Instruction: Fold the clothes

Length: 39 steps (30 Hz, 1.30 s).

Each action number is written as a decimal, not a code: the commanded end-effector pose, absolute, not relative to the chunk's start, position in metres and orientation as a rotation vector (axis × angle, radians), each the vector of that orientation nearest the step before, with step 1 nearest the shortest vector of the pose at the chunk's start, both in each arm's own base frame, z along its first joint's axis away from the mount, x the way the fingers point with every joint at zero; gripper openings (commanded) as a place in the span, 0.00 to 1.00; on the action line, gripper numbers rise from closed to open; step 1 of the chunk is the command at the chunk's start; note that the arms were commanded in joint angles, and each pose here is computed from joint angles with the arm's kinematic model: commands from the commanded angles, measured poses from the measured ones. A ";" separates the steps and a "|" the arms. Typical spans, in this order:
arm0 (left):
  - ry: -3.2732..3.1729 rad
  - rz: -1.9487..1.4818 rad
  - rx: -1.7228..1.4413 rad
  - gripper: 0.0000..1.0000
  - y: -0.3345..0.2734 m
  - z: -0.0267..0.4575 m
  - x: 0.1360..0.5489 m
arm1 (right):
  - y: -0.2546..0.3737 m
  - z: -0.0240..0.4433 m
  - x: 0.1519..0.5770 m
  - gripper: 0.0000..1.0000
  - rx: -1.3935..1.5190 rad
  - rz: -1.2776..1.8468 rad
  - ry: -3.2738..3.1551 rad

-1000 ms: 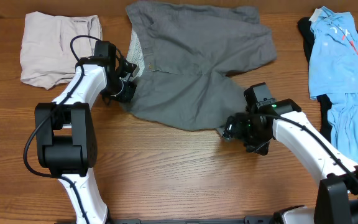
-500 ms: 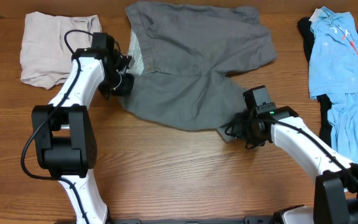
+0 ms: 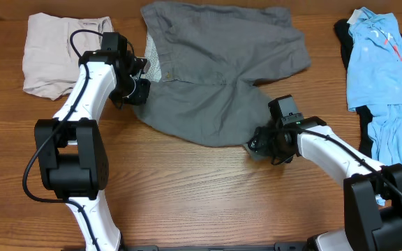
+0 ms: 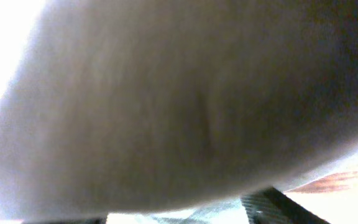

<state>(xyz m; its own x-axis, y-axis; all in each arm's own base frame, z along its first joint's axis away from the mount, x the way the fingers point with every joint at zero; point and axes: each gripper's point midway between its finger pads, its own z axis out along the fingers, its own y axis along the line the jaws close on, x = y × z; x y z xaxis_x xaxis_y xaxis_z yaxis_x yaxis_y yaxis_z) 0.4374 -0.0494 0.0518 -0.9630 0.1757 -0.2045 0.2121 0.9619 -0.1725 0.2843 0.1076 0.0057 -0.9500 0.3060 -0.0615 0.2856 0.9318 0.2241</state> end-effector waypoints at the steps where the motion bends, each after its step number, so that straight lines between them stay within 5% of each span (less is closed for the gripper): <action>1: 2.870 -0.270 0.267 0.04 -0.048 0.074 0.446 | 0.109 -0.007 0.258 0.78 0.481 0.339 3.107; 10: 2.862 -0.268 0.268 0.04 -0.048 0.074 0.448 | 0.106 -0.027 0.252 0.69 0.429 0.295 3.114; 18: 2.879 -0.228 0.256 0.04 -0.043 0.073 0.446 | 0.097 -0.029 0.268 0.04 0.534 0.308 3.075; 23: 2.912 -0.202 0.204 0.04 -0.036 0.073 0.441 | 0.056 0.007 0.283 0.04 0.614 0.284 3.054; 31: 3.192 -0.240 0.100 0.04 -0.017 0.083 0.376 | -0.036 0.120 0.314 0.04 0.578 0.216 3.009; 39: 3.374 -0.277 0.086 0.07 -0.020 0.090 0.331 | -0.025 0.146 0.305 0.22 0.615 0.341 3.034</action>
